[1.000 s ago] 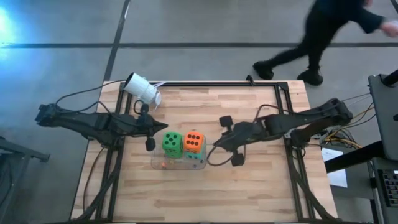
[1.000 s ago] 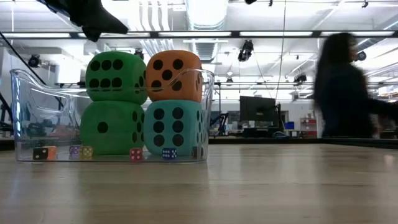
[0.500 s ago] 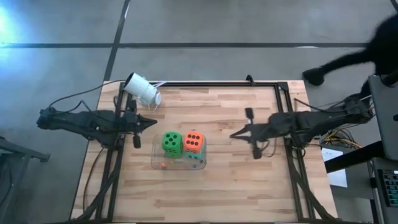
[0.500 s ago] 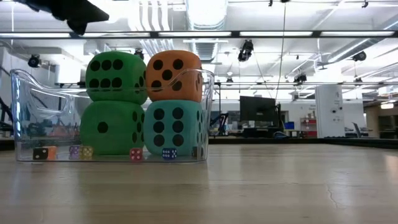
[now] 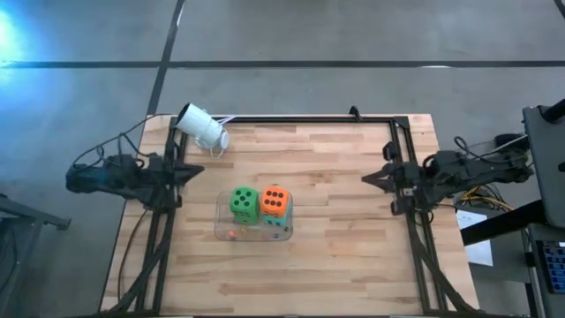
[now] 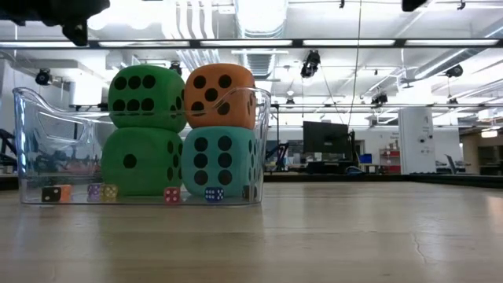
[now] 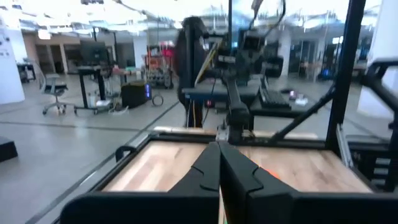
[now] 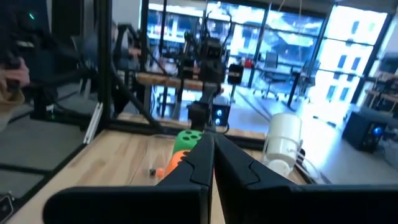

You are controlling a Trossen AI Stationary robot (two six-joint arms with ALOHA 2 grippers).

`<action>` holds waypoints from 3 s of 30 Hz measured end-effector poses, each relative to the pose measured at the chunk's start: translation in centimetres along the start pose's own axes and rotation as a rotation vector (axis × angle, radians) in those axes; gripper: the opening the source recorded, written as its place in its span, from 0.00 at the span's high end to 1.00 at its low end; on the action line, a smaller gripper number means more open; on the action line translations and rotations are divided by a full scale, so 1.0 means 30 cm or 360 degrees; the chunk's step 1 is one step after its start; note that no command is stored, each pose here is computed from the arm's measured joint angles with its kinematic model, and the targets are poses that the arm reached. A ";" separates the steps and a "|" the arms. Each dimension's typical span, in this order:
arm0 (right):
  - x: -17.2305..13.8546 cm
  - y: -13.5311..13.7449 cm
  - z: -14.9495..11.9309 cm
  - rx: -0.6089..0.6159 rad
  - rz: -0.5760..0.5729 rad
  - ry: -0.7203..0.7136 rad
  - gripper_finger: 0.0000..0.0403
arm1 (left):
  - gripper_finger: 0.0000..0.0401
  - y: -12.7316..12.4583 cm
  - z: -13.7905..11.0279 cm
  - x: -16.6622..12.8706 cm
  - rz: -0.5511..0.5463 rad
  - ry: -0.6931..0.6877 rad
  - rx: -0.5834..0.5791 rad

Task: Pick & Place Dice
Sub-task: Return to Home Position

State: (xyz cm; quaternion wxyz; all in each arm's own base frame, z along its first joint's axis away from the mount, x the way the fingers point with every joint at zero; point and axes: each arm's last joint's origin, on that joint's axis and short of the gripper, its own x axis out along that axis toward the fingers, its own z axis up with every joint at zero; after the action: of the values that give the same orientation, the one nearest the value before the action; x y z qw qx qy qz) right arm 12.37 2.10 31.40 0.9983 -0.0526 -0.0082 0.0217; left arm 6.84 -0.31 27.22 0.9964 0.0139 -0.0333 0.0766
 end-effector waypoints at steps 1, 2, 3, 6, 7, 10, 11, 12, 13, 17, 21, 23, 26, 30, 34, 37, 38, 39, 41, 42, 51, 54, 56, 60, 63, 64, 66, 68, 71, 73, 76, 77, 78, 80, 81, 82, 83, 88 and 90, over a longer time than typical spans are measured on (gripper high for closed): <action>-0.015 -0.002 -0.007 0.0004 -0.0002 -0.0023 0.98 | 1.00 0.004 -0.003 -0.011 0.0001 -0.0023 -0.0008; -0.031 -0.003 -0.014 0.0007 -0.0004 -0.0045 0.98 | 1.00 0.009 -0.002 -0.025 0.0002 -0.0051 -0.0018; -0.046 -0.005 -0.024 0.0010 -0.0006 -0.0063 0.98 | 1.00 0.013 -0.002 -0.036 0.0004 -0.0077 -0.0027; -0.087 -0.009 -0.049 0.0015 -0.0013 -0.0126 0.98 | 1.00 0.019 -0.004 -0.055 0.0006 -0.0115 -0.0045; -0.101 -0.010 -0.058 0.0017 -0.0016 -0.0149 0.98 | 1.00 0.018 -0.006 -0.053 0.0005 -0.0106 -0.0045; -0.141 -0.015 -0.079 0.0000 -0.0027 -0.0225 0.98 | 1.00 0.015 -0.015 -0.045 0.0005 -0.0075 -0.0018; -0.155 -0.016 -0.084 -0.0007 -0.0030 -0.0254 0.98 | 1.00 0.015 -0.021 -0.045 0.0004 -0.0055 -0.0009; -0.168 -0.018 -0.090 -0.0004 -0.0035 -0.0281 0.98 | 1.00 0.015 -0.027 -0.046 0.0003 -0.0039 -0.0003; -0.185 -0.020 -0.092 0.0000 -0.0041 -0.0321 0.98 | 1.00 0.015 -0.026 -0.047 0.0003 -0.0043 -0.0005; -0.241 -0.028 -0.107 0.0012 -0.0058 -0.0455 0.98 | 1.00 0.016 -0.025 -0.048 0.0005 -0.0049 -0.0006; -0.237 -0.026 -0.119 -0.0023 -0.0058 -0.0405 0.98 | 1.00 0.016 -0.025 -0.048 0.0009 -0.0045 -0.0005; -0.227 -0.026 -0.121 -0.0025 -0.0086 -0.0373 0.98 | 1.00 0.016 -0.026 -0.049 0.0009 -0.0042 -0.0002; -0.226 -0.025 -0.129 -0.0017 -0.0092 -0.0376 0.98 | 1.00 0.015 -0.036 -0.045 0.0011 -0.0024 0.0007; -0.207 -0.017 -0.179 0.0009 -0.0085 -0.0336 0.98 | 1.00 0.006 -0.075 -0.025 0.0013 0.0001 0.0017; -0.180 -0.007 -0.233 0.0034 -0.0075 -0.0291 0.98 | 1.00 -0.003 -0.116 -0.005 0.0014 -0.0004 0.0052; -0.160 0.001 -0.273 0.0045 -0.0074 -0.0286 0.98 | 1.00 -0.008 -0.146 0.007 0.0018 0.0011 0.0061; -0.154 0.003 -0.286 0.0046 -0.0075 -0.0289 0.98 | 1.00 -0.010 -0.158 0.012 0.0018 0.0016 0.0062; -0.148 0.006 -0.299 0.0048 -0.0076 -0.0293 0.98 | 1.00 -0.012 -0.171 0.016 0.0018 0.0023 0.0065; -0.138 0.010 -0.326 0.0055 -0.0081 -0.0296 0.98 | 1.00 -0.017 -0.198 0.026 0.0017 0.0032 0.0068; -0.133 0.012 -0.338 0.0058 -0.0085 -0.0304 0.98 | 1.00 -0.019 -0.208 0.029 0.0018 0.0027 0.0066; -0.103 0.026 -0.440 0.0106 -0.0104 -0.0226 0.98 | 1.00 -0.032 -0.298 0.055 0.0018 0.0019 0.0063; -0.103 0.026 -0.441 0.0121 -0.0103 -0.0222 0.98 | 1.00 -0.035 -0.323 0.061 0.0019 0.0002 0.0063; -0.103 0.026 -0.441 0.0120 -0.0103 -0.0223 0.98 | 1.00 -0.037 -0.341 0.064 0.0019 0.0003 0.0067; -0.102 0.026 -0.445 0.0098 -0.0103 -0.0203 0.98 | 1.00 -0.037 -0.342 0.064 0.0020 0.0009 0.0066; -0.102 0.026 -0.452 0.0081 -0.0127 -0.0165 0.98 | 1.00 -0.037 -0.342 0.064 0.0020 0.0008 0.0104; -0.101 0.024 -0.455 0.0077 -0.0161 -0.0146 0.98 | 1.00 -0.037 -0.342 0.064 0.0021 0.0008 0.0121; -0.101 0.020 -0.466 0.0050 -0.0247 -0.0087 0.98 | 1.00 -0.037 -0.342 0.064 0.0021 0.0009 0.0143; -0.101 0.016 -0.475 0.0022 -0.0315 -0.0033 0.98 | 1.00 -0.037 -0.342 0.065 0.0021 0.0009 0.0166; -0.101 0.015 -0.476 -0.0015 -0.0334 -0.0021 0.98 | 1.00 -0.037 -0.342 0.065 0.0020 0.0010 0.0181; -0.100 0.015 -0.476 -0.0065 -0.0336 -0.0015 0.98 | 1.00 -0.037 -0.343 0.065 0.0021 0.0012 0.0185; -0.100 0.015 -0.476 -0.0116 -0.0338 -0.0010 0.98 | 1.00 -0.037 -0.343 0.065 0.0021 0.0015 0.0185; -0.101 0.015 -0.476 -0.0116 -0.0339 -0.0010 0.98 | 1.00 -0.037 -0.344 0.065 0.0021 0.0016 0.0185; -0.100 0.015 -0.477 -0.0118 -0.0340 -0.0008 0.98 | 1.00 -0.037 -0.344 0.065 0.0021 0.0017 0.0185; -0.100 0.015 -0.477 -0.0123 -0.0339 -0.0007 0.98 | 1.00 -0.037 -0.344 0.065 0.0021 0.0017 0.0182; -0.100 0.015 -0.477 -0.0123 -0.0340 -0.0007 0.98 | 1.00 -0.037 -0.344 0.065 0.0021 0.0016 0.0181; -0.100 0.015 -0.477 -0.0123 -0.0340 -0.0008 0.98 | 1.00 -0.037 -0.344 0.065 0.0020 0.0016 0.0181; -0.100 0.015 -0.477 -0.0123 -0.0339 -0.0007 0.98 | 1.00 -0.037 -0.344 0.065 0.0020 0.0017 0.0181; -0.100 0.015 -0.477 -0.0121 -0.0339 -0.0007 0.98 | 1.00 -0.037 -0.344 0.065 0.0021 0.0017 0.0181; -0.100 0.015 -0.477 -0.0109 -0.0339 -0.0009 0.98 | 1.00 -0.037 -0.344 0.065 0.0021 0.0017 0.0180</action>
State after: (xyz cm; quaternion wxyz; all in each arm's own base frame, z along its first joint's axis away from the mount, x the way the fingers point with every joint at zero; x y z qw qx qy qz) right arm 9.62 0.92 17.09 0.9926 -0.0855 -0.0171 -0.0846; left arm 9.61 -0.76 17.03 0.9937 0.0697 -0.0237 0.0849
